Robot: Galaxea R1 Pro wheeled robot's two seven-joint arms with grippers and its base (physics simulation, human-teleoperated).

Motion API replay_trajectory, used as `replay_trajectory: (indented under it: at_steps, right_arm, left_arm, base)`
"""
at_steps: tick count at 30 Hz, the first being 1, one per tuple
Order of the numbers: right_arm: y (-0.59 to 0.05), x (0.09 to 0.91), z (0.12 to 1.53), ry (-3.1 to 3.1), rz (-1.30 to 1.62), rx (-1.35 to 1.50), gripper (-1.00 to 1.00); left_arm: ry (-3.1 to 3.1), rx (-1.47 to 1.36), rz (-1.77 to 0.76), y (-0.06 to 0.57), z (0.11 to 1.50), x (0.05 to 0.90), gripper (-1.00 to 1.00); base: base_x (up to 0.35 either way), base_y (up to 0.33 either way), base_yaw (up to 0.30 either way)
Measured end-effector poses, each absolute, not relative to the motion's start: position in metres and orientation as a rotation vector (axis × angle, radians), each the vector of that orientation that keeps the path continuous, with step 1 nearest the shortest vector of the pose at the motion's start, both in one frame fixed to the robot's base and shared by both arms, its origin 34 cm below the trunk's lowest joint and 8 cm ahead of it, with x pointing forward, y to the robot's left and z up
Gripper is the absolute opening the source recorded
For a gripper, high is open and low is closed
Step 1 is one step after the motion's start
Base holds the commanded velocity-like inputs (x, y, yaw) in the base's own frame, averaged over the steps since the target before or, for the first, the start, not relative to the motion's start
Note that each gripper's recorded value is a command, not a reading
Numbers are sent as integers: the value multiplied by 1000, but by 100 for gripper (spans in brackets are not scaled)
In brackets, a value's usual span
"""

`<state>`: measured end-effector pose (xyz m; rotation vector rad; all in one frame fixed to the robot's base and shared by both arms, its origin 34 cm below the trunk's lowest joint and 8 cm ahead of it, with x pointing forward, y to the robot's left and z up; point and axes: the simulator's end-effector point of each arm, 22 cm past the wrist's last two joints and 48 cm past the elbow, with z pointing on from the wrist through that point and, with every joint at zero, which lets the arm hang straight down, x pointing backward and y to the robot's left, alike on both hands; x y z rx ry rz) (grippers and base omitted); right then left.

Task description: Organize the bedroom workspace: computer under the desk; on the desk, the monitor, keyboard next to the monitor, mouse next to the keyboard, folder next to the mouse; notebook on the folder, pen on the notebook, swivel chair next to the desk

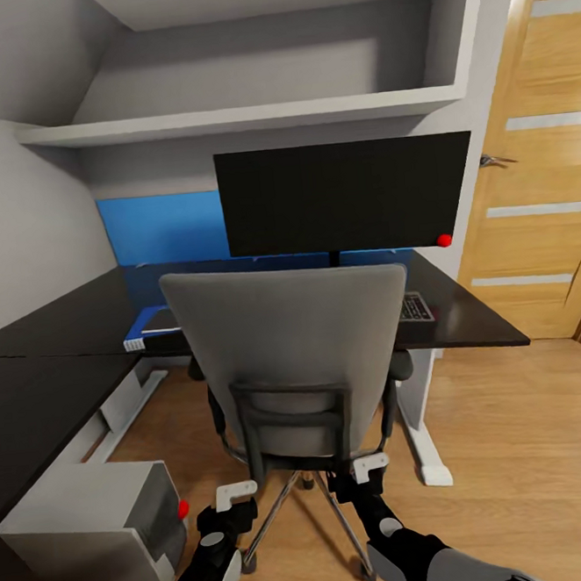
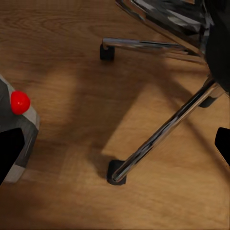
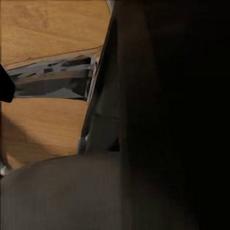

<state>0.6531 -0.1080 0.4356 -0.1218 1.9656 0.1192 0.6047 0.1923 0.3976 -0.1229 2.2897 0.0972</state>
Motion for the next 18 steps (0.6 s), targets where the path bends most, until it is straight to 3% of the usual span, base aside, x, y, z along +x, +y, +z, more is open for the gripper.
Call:
replay_trajectory:
  at_steps: [5, 18]
  right_arm:
    - [-108, 653, 435, 1966, 119, -121, 100]
    - [-108, 653, 435, 1967, 119, -121, 100]
  left_arm:
    - [2290, -123, 96, 193, 397, 605, 100]
    - [2290, -123, 95, 193, 397, 605, 100]
  base:
    - [-180, -8, 0]
    - [-324, 0, 0]
